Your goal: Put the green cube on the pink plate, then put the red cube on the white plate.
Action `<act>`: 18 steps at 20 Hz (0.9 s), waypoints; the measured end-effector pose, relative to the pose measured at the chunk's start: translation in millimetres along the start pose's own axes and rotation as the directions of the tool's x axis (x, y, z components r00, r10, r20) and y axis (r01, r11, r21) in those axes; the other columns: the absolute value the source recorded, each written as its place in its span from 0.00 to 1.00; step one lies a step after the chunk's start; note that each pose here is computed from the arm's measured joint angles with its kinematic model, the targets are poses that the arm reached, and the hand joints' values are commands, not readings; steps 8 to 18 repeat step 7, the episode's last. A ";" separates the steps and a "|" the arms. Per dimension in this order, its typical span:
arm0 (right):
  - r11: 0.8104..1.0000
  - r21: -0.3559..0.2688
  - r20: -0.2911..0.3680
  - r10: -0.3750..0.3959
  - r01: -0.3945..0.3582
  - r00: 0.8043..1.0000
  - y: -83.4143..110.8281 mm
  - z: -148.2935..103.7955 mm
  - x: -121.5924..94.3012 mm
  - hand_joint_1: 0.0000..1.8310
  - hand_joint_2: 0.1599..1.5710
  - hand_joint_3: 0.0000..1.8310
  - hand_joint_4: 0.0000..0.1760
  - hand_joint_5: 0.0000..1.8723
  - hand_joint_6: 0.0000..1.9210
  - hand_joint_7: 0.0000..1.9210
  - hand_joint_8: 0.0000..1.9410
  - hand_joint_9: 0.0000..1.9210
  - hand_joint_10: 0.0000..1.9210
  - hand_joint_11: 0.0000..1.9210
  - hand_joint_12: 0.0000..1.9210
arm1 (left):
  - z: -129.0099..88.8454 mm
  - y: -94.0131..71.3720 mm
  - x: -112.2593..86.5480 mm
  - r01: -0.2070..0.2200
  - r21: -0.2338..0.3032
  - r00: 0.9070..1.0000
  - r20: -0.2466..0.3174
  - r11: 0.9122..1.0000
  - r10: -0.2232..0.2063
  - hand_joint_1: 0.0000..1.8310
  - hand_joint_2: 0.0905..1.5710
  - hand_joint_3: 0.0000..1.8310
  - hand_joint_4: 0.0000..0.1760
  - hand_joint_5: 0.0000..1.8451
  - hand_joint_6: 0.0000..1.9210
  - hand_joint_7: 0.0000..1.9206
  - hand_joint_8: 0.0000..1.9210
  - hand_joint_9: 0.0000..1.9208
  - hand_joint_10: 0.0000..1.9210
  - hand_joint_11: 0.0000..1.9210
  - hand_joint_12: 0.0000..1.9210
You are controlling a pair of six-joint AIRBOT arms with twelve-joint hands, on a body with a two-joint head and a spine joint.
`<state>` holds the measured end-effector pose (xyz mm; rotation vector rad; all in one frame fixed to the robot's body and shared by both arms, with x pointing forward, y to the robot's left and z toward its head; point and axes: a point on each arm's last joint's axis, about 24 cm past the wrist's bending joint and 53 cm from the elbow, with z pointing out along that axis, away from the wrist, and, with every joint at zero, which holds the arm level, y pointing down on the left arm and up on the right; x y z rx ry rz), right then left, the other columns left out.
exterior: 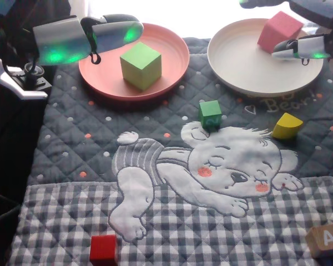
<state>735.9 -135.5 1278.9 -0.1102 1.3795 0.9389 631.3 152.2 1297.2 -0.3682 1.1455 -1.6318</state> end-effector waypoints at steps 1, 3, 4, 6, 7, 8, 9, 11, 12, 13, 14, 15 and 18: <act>1.000 -0.016 0.014 0.000 0.000 1.000 4.4 -3.6 -4.3 0.52 0.59 0.00 0.00 0.29 0.01 0.27 0.00 0.24 0.00 0.00 0.67 | -1.3 0.6 -0.1 -0.001 -0.003 1.000 -0.001 1.000 0.001 0.33 0.56 0.00 0.69 0.09 0.00 0.11 0.00 0.08 0.01 0.00 0.47; 0.998 -0.058 0.046 0.003 -0.001 0.999 17.8 -13.1 -13.6 0.56 0.56 0.00 0.00 0.29 0.01 0.27 0.00 0.23 0.00 0.00 0.62 | -1.8 2.0 -1.7 0.000 -0.011 1.000 0.003 1.000 0.000 0.34 0.56 0.00 0.77 0.09 0.00 0.11 0.00 0.08 0.01 0.00 0.49; 0.996 -0.086 0.061 0.010 -0.005 0.998 27.0 -18.1 -15.9 0.54 0.56 0.00 0.00 0.28 0.00 0.27 0.00 0.23 0.00 0.00 0.64 | -1.9 1.8 -3.8 0.001 -0.011 1.000 0.011 1.000 -0.001 0.35 0.55 0.00 0.79 0.09 0.00 0.11 0.00 0.08 0.00 0.00 0.50; 0.991 -0.135 0.078 0.023 -0.013 0.997 43.3 -25.2 -16.4 0.46 0.56 0.00 0.00 0.28 0.00 0.29 0.01 0.25 0.01 0.00 0.64 | -3.0 3.5 -5.9 0.003 -0.016 1.000 0.019 1.000 -0.003 0.34 0.55 0.00 0.73 0.09 0.00 0.10 0.00 0.08 0.00 0.00 0.50; 0.986 -0.166 0.089 0.028 -0.013 0.996 53.3 -30.6 -17.0 0.44 0.57 0.00 0.00 0.28 0.00 0.29 0.01 0.26 0.02 0.00 0.68 | -4.8 4.2 -6.3 -0.003 -0.020 1.000 0.015 1.000 0.003 0.34 0.55 0.00 0.76 0.09 0.00 0.10 0.00 0.08 0.00 0.00 0.50; 0.986 -0.166 0.089 0.028 -0.013 0.996 53.3 -30.6 -17.0 0.44 0.57 0.00 0.00 0.28 0.00 0.29 0.01 0.26 0.02 0.00 0.68 | -4.8 4.2 -6.3 -0.003 -0.020 1.000 0.015 1.000 0.003 0.34 0.55 0.00 0.76 0.09 0.00 0.10 0.00 0.08 0.00 0.00 0.50; 0.986 -0.166 0.089 0.028 -0.013 0.996 53.3 -30.6 -17.0 0.44 0.57 0.00 0.00 0.28 0.00 0.29 0.01 0.26 0.02 0.00 0.68 | -4.8 4.2 -6.3 -0.003 -0.020 1.000 0.015 1.000 0.003 0.34 0.55 0.00 0.76 0.09 0.00 0.10 0.00 0.08 0.00 0.00 0.50; 0.986 -0.166 0.089 0.028 -0.013 0.996 53.3 -30.6 -17.0 0.44 0.57 0.00 0.00 0.28 0.00 0.29 0.01 0.26 0.02 0.00 0.68 | -4.8 4.2 -6.3 -0.003 -0.020 1.000 0.015 1.000 0.003 0.34 0.55 0.00 0.76 0.09 0.00 0.10 0.00 0.08 0.00 0.00 0.50; 0.986 -0.166 0.089 0.028 -0.013 0.996 53.3 -30.6 -17.0 0.44 0.57 0.00 0.00 0.28 0.00 0.29 0.01 0.26 0.02 0.00 0.68 | -4.8 4.2 -6.3 -0.003 -0.020 1.000 0.015 1.000 0.003 0.34 0.55 0.00 0.76 0.09 0.00 0.10 0.00 0.08 0.00 0.00 0.50; 0.986 -0.166 0.089 0.028 -0.013 0.996 53.3 -30.6 -17.0 0.44 0.57 0.00 0.00 0.28 0.00 0.29 0.01 0.26 0.02 0.00 0.68 | -4.8 4.2 -6.3 -0.003 -0.020 1.000 0.015 1.000 0.003 0.34 0.55 0.00 0.76 0.09 0.00 0.10 0.00 0.08 0.00 0.00 0.50; 0.986 -0.166 0.089 0.028 -0.013 0.996 53.3 -30.6 -17.0 0.44 0.57 0.00 0.00 0.28 0.00 0.29 0.01 0.26 0.02 0.00 0.68 | -4.8 4.2 -6.3 -0.003 -0.020 1.000 0.015 1.000 0.003 0.34 0.55 0.00 0.76 0.09 0.00 0.10 0.00 0.08 0.00 0.00 0.50; 0.986 -0.166 0.089 0.028 -0.013 0.996 53.3 -30.6 -17.0 0.44 0.57 0.00 0.00 0.28 0.00 0.29 0.01 0.26 0.02 0.00 0.68 | -4.8 4.2 -6.3 -0.003 -0.020 1.000 0.015 1.000 0.003 0.34 0.55 0.00 0.76 0.09 0.00 0.10 0.00 0.08 0.00 0.00 0.50; 0.986 -0.166 0.089 0.028 -0.013 0.996 53.3 -30.6 -17.0 0.44 0.57 0.00 0.00 0.28 0.00 0.29 0.01 0.26 0.02 0.00 0.68 | -4.8 4.2 -6.3 -0.003 -0.020 1.000 0.015 1.000 0.003 0.34 0.55 0.00 0.76 0.09 0.00 0.10 0.00 0.08 0.00 0.00 0.50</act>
